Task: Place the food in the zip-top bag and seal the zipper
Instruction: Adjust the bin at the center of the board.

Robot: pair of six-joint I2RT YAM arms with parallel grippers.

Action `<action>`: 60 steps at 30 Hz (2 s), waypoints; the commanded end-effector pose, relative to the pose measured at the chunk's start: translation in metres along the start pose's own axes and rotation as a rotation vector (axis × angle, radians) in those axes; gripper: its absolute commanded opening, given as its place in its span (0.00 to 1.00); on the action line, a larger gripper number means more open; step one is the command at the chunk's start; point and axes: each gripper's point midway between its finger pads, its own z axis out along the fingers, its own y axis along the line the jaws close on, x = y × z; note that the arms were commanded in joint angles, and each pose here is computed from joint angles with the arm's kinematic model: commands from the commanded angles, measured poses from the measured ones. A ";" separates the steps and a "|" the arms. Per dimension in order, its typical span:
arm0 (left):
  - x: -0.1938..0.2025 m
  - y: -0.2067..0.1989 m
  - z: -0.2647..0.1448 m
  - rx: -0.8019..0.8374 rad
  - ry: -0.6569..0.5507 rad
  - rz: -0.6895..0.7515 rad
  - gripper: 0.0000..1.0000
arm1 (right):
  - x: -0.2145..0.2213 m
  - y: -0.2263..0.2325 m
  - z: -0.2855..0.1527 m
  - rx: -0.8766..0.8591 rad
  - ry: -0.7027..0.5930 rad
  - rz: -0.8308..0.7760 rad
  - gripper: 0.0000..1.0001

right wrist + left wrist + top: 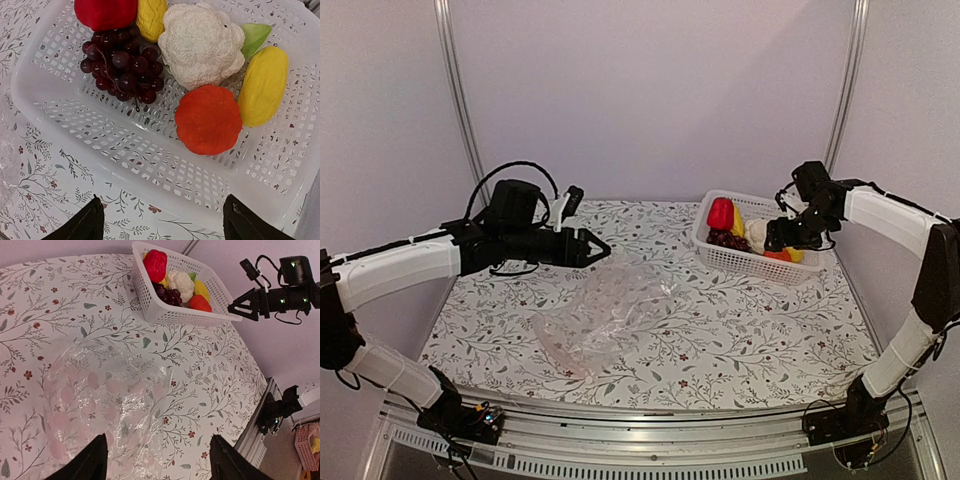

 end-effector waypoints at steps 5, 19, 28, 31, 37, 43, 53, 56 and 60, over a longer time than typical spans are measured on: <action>-0.010 -0.025 0.000 0.084 -0.018 0.047 0.70 | 0.038 0.003 0.044 -0.033 0.196 0.021 0.80; 0.004 -0.017 -0.001 0.063 0.003 0.046 0.70 | 0.101 0.161 -0.011 -0.392 0.313 -0.035 0.77; 0.002 -0.012 -0.001 0.022 0.012 0.037 0.70 | 0.030 0.144 -0.036 -0.300 0.144 -0.078 0.78; 0.002 -0.011 -0.001 0.018 0.011 0.023 0.70 | -0.005 0.104 -0.039 -0.214 0.040 -0.023 0.76; 0.007 -0.001 -0.004 -0.043 0.035 0.014 0.70 | -0.042 0.038 -0.027 -0.043 -0.052 0.069 0.74; 0.007 0.002 -0.013 -0.076 0.031 0.020 0.70 | -0.033 -0.014 0.000 0.183 0.003 0.101 0.78; 0.042 0.033 -0.031 -0.212 0.083 -0.054 0.70 | 0.016 -0.090 0.018 0.297 0.069 0.274 0.75; 0.058 0.044 -0.036 -0.255 0.122 -0.099 0.71 | 0.035 -0.102 0.027 0.271 0.099 0.354 0.71; 0.080 0.049 -0.043 -0.270 0.163 -0.139 0.72 | 0.053 -0.120 0.023 0.319 0.080 0.440 0.63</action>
